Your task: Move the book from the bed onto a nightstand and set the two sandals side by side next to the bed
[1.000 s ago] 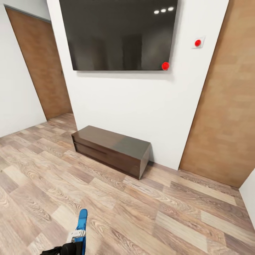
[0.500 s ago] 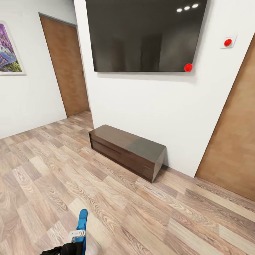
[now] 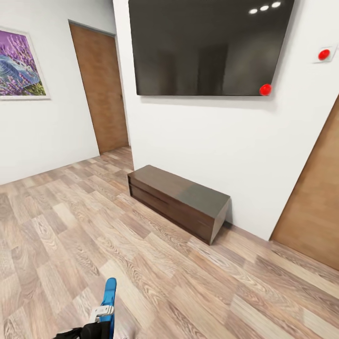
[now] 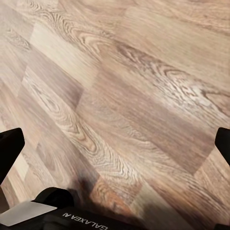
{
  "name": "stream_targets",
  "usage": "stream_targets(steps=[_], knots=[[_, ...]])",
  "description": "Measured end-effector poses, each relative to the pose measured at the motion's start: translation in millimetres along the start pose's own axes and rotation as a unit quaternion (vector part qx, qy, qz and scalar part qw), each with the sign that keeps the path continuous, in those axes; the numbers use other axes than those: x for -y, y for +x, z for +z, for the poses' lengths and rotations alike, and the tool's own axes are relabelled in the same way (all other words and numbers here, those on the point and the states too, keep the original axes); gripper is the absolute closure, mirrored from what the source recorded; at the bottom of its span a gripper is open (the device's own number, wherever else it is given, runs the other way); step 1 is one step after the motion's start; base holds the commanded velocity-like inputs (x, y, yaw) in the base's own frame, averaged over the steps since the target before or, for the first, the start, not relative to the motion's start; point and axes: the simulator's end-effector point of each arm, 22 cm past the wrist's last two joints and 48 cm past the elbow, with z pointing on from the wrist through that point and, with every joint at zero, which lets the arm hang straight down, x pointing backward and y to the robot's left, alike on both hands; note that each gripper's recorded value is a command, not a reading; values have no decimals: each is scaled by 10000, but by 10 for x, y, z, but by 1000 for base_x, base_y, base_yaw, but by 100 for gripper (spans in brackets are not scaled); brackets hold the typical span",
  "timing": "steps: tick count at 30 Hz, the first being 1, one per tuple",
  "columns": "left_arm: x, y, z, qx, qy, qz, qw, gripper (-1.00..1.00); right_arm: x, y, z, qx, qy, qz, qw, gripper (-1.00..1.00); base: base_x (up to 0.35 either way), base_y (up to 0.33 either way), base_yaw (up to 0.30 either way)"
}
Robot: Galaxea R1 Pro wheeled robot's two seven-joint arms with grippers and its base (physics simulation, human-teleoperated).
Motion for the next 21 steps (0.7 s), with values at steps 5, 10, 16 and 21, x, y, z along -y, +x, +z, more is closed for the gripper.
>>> stream_targets(steps=[5, 10, 16, 21], knots=[[0, 0, 0, 0, 0, 0, 10000, 100, -1, 0, 0, 0, -1, 0, 10000, -100, 0, 0, 258], [-2, 6, -1, -4, -2, 2, 10000, 100, 0, 0, 1, 0, 0, 0, 10000, -100, 0, 0, 289], [-2, 11, -1, -6, -2, 1, 10000, 100, -1, 0, 1, 0, 0, 0, 10000, -100, 0, 0, 292], [-2, 10, -1, -4, -1, 3, 10000, 100, 0, -1, 0, 1, 1, 1, 10000, -100, 0, 0, 293]])
